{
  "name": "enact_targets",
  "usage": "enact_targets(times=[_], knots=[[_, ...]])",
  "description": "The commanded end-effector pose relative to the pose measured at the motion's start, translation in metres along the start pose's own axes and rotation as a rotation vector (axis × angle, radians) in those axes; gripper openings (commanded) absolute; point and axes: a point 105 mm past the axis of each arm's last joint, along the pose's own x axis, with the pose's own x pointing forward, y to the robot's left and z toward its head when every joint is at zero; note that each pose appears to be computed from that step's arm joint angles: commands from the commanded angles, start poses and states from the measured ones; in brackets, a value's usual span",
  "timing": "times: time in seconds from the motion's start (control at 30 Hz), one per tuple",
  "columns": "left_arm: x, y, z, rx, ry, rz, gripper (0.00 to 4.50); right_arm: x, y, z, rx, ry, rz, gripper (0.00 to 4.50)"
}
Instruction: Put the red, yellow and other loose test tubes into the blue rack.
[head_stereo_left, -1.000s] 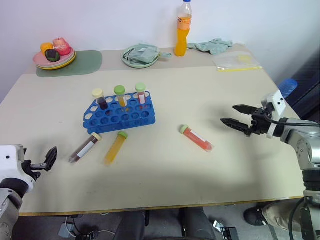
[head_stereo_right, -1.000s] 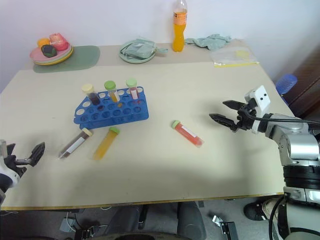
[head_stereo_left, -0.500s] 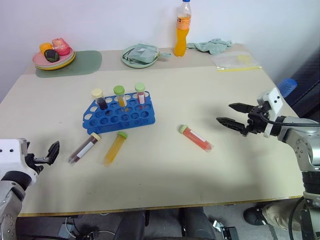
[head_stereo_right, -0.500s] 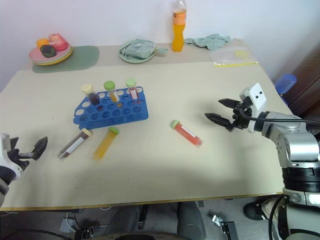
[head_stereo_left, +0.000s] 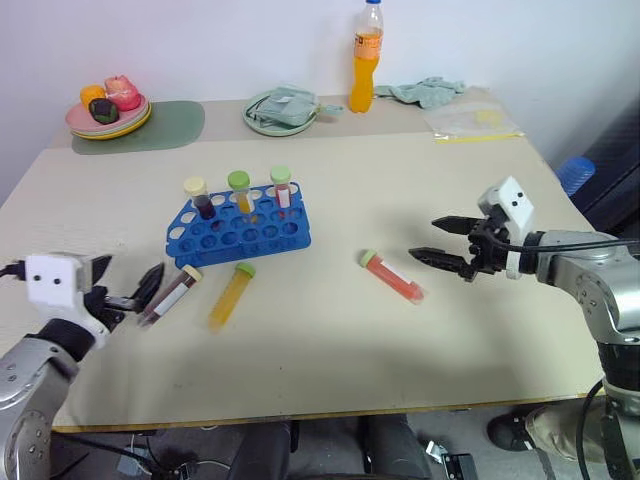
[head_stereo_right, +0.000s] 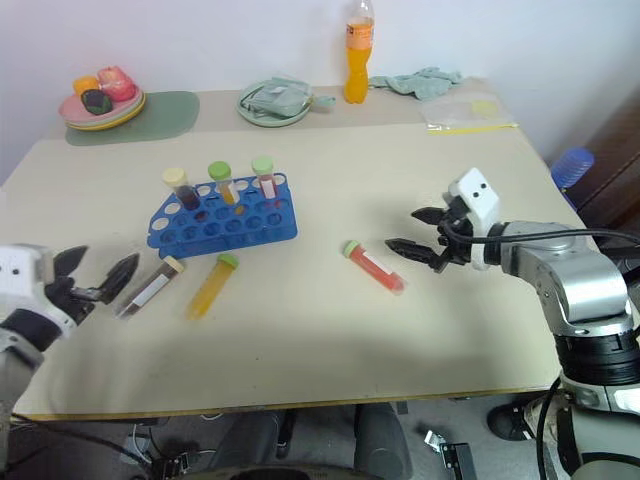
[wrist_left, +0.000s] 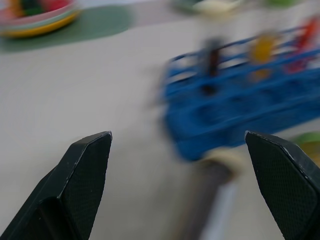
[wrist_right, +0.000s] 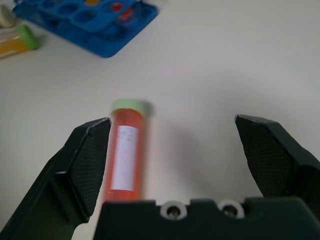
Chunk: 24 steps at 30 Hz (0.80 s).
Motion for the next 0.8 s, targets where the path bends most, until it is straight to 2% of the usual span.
enact_targets(times=[0.03,0.1,0.23,0.37,0.6,0.8], knots=[[0.003,-0.025,0.007,0.015,-0.014,-0.129,4.38,0.000,0.015,0.017,-0.034,0.011,0.044,4.37],[0.003,-0.043,0.004,0.044,0.015,-0.240,4.38,0.004,0.019,0.013,0.013,0.071,0.034,4.37],[0.011,-0.086,0.002,0.087,0.026,-0.486,4.38,0.017,0.039,-0.005,0.115,0.302,0.021,4.37],[0.013,-0.119,-0.001,0.071,0.017,-0.649,4.38,0.031,0.036,-0.002,0.146,0.400,-0.022,4.37],[0.003,-0.149,-0.013,0.098,0.046,-0.823,4.38,0.057,0.027,0.008,0.198,0.495,-0.014,4.37],[-0.009,-0.159,-0.017,0.096,0.053,-0.869,4.38,0.069,0.024,-0.001,0.228,0.594,-0.022,4.37]])
